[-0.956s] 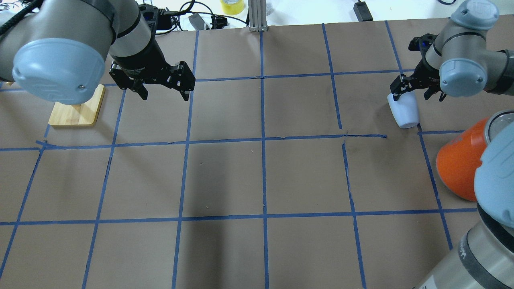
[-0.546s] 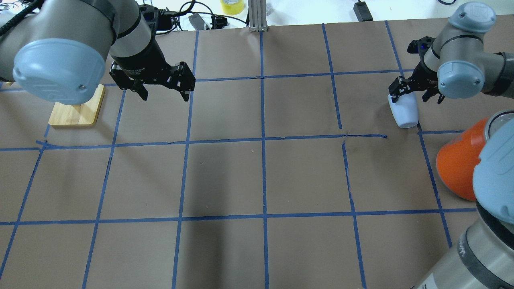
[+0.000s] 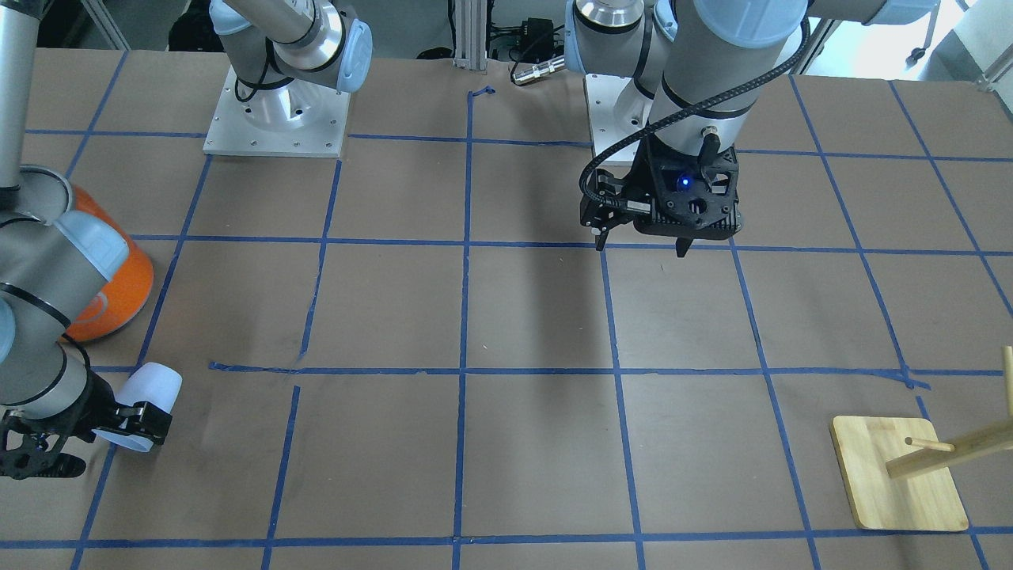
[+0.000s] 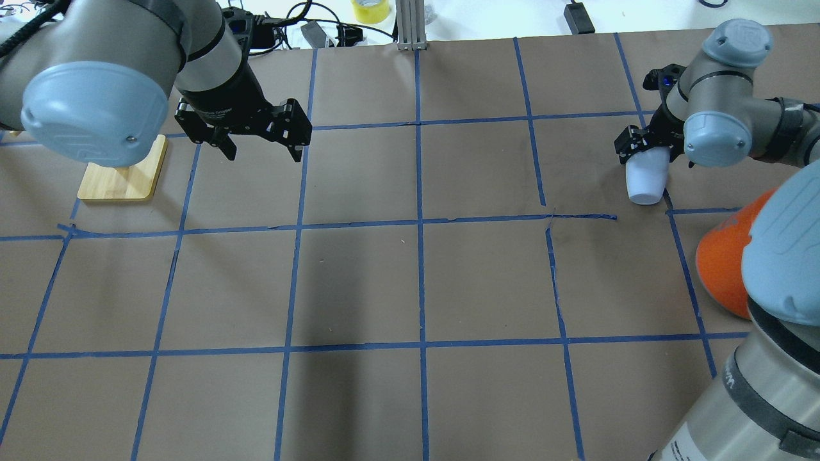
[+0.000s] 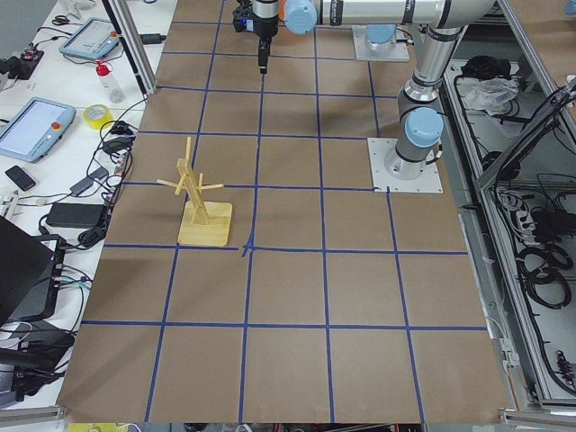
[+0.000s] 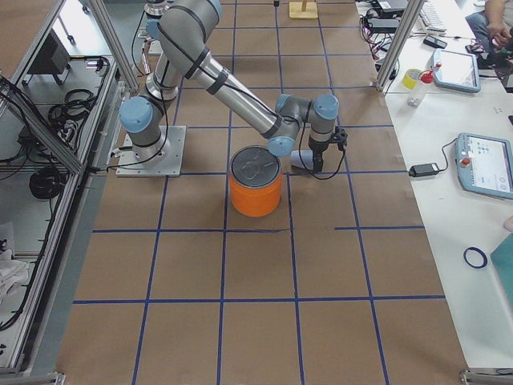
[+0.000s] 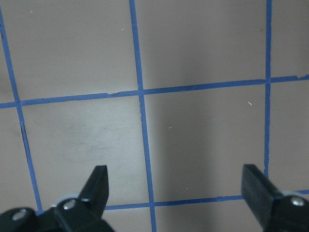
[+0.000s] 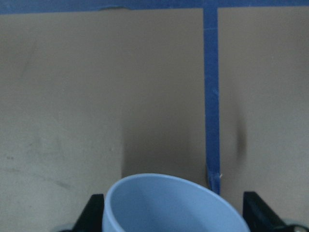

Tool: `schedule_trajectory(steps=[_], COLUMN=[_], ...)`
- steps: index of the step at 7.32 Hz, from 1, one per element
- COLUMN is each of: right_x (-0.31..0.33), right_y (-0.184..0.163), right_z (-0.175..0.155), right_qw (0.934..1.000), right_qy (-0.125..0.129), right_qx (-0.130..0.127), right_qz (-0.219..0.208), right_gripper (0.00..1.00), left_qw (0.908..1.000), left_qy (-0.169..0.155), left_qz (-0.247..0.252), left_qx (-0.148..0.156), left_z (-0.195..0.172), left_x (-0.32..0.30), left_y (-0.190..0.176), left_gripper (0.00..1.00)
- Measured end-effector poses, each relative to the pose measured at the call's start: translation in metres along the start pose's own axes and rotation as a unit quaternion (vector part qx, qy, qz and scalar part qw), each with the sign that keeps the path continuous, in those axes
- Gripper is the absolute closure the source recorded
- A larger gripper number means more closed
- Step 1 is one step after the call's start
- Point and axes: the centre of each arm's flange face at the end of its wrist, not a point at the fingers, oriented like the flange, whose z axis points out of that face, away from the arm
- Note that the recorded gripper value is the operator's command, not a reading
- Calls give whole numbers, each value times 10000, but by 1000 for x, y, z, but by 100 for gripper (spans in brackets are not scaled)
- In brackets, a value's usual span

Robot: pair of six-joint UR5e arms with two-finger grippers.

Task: Flip cup
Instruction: 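Close the right gripper on the cup and lift it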

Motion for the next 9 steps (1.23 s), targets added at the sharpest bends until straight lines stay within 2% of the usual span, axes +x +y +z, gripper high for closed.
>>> schedule_trajectory(steps=[3, 9], right_x=[1, 3], right_y=[0, 2], right_z=[-1, 1], right_qw=[10000, 9947], right_qy=[59, 154], right_qx=[-3, -77], right_qz=[49, 1009], right_gripper=[0, 0], left_qw=[10000, 10000], left_qy=[0, 0], left_qz=[-1, 0], left_qx=[-3, -12], left_z=[0, 4], left_x=[0, 1], left_y=[0, 4], left_gripper=[3, 3])
